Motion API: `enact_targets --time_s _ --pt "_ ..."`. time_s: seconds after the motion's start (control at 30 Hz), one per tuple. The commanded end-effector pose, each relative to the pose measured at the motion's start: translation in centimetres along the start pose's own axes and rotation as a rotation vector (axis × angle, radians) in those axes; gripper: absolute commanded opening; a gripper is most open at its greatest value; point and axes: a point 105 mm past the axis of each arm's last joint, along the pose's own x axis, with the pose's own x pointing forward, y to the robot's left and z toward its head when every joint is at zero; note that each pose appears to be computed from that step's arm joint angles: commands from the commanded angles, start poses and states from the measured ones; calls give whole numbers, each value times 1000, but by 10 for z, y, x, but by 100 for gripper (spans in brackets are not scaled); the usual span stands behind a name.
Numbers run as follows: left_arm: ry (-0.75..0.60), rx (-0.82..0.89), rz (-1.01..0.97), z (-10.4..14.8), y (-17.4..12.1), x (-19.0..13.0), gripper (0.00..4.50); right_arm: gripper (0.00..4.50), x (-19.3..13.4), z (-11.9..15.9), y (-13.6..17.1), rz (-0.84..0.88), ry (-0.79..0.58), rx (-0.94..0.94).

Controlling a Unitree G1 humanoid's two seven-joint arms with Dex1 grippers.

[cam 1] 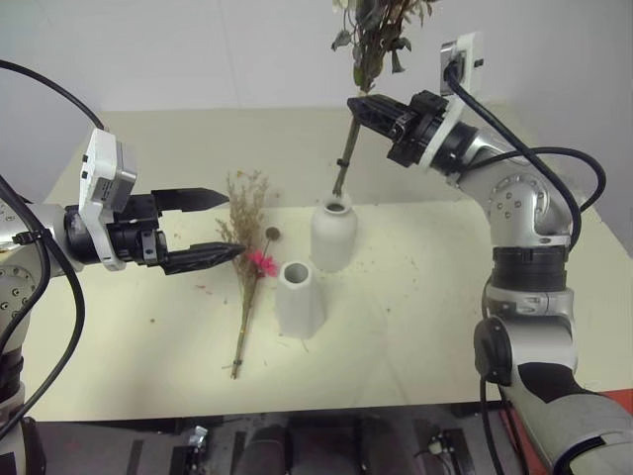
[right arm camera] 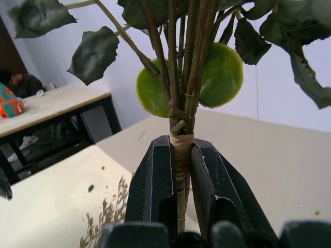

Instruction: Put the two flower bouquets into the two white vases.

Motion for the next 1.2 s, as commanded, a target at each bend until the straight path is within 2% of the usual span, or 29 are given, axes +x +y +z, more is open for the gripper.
enact_targets --time_s 0.03,0.73,0.8,0.9,1.13,1.2 --pt "-7 43 18 11 -1 -6 450 24 -2 19 11 30 -64 -63" --pt "-6 38 22 10 0 -5 450 24 -4 -23 21 37 5 -129" --pt "-6 38 24 10 0 -5 450 97 -5 -26 24 47 4 -136" --pt "-5 38 26 10 1 -5 450 183 -8 -27 25 50 1 -146" --pt "-5 32 29 10 2 -6 450 434 -22 -29 25 35 11 -160" --pt "-6 30 29 9 2 -6 450 447 -26 -30 26 38 17 -157"
